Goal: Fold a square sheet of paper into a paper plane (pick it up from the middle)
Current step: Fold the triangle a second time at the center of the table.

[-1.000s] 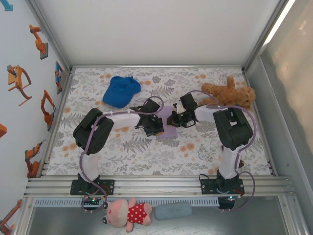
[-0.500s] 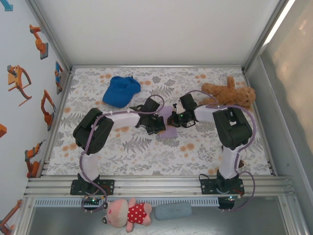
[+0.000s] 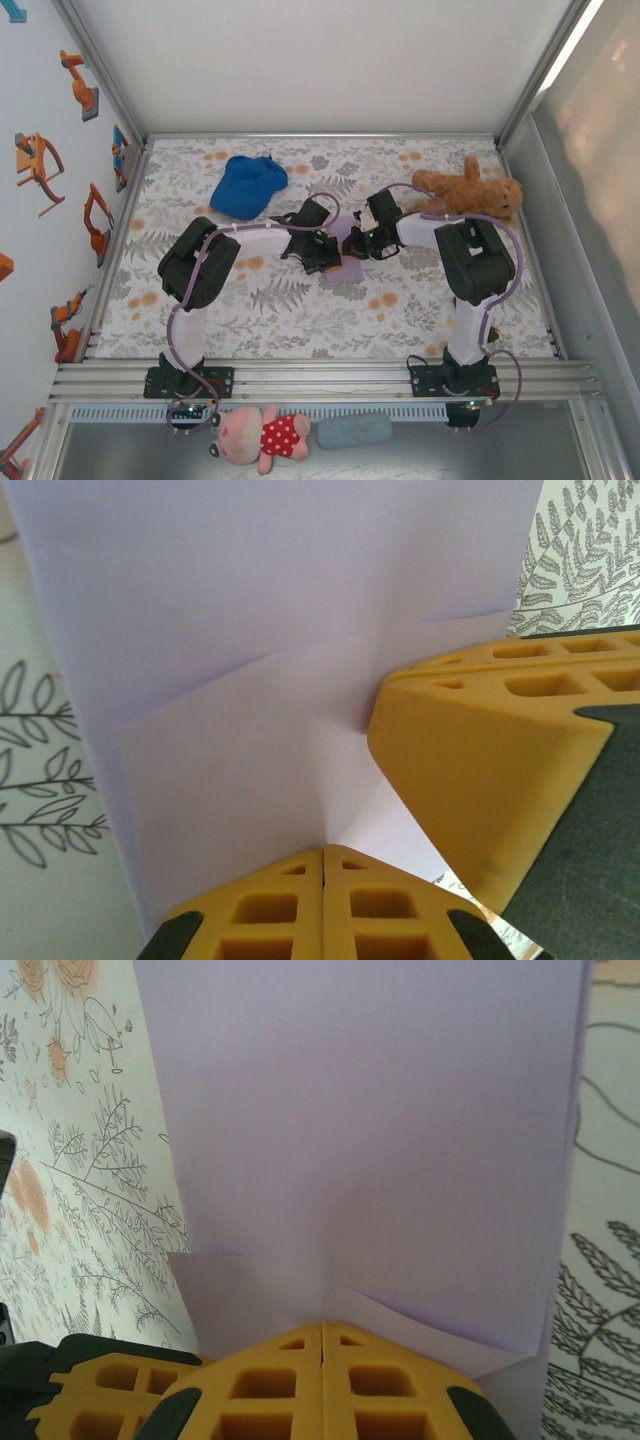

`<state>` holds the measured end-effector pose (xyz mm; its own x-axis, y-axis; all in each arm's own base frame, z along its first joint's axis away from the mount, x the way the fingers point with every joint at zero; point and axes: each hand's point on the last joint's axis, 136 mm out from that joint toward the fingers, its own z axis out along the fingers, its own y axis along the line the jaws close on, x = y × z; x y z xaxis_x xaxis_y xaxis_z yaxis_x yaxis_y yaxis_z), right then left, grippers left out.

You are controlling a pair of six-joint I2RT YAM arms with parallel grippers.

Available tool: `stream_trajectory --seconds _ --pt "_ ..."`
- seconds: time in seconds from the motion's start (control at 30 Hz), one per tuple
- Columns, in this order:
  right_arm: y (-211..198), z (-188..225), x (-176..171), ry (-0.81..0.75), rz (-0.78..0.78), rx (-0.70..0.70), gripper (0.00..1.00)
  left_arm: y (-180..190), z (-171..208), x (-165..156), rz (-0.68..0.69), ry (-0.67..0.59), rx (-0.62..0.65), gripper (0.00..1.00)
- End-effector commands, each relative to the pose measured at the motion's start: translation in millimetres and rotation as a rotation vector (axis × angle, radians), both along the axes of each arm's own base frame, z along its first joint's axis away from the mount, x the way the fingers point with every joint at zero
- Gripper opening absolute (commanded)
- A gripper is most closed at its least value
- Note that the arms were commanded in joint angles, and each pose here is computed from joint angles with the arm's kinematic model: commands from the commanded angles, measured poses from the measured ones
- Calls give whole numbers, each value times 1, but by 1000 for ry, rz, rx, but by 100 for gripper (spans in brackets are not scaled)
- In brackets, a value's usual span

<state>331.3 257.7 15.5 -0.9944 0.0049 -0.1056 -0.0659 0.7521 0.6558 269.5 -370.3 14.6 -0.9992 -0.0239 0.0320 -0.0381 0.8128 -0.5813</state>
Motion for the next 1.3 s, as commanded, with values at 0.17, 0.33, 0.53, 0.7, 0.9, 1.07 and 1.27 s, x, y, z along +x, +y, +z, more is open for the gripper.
stream_trajectory --seconds 0.17,0.33,0.53,0.7,0.9,1.07,1.27 --pt "-32 -47 -16 100 -40 -197 0 30 -30 -33 -33 94 113 4" --pt "-34 -51 -17 110 -42 -212 0 43 -32 -46 -40 116 138 3" --pt "-36 -53 -18 117 -41 -217 0 55 -34 -61 -50 140 152 2" --pt "-35 -52 -18 115 -41 -217 0 65 -37 -75 -57 161 168 2" --pt "-34 -50 -17 112 -40 -207 0 78 -29 -84 -58 145 184 2" --pt "-21 -30 -9 74 -32 -130 0 65 7 -61 -59 17 126 3" --pt "5 42 18 -64 -52 52 2 40 48 -17 -6 -172 26 8"
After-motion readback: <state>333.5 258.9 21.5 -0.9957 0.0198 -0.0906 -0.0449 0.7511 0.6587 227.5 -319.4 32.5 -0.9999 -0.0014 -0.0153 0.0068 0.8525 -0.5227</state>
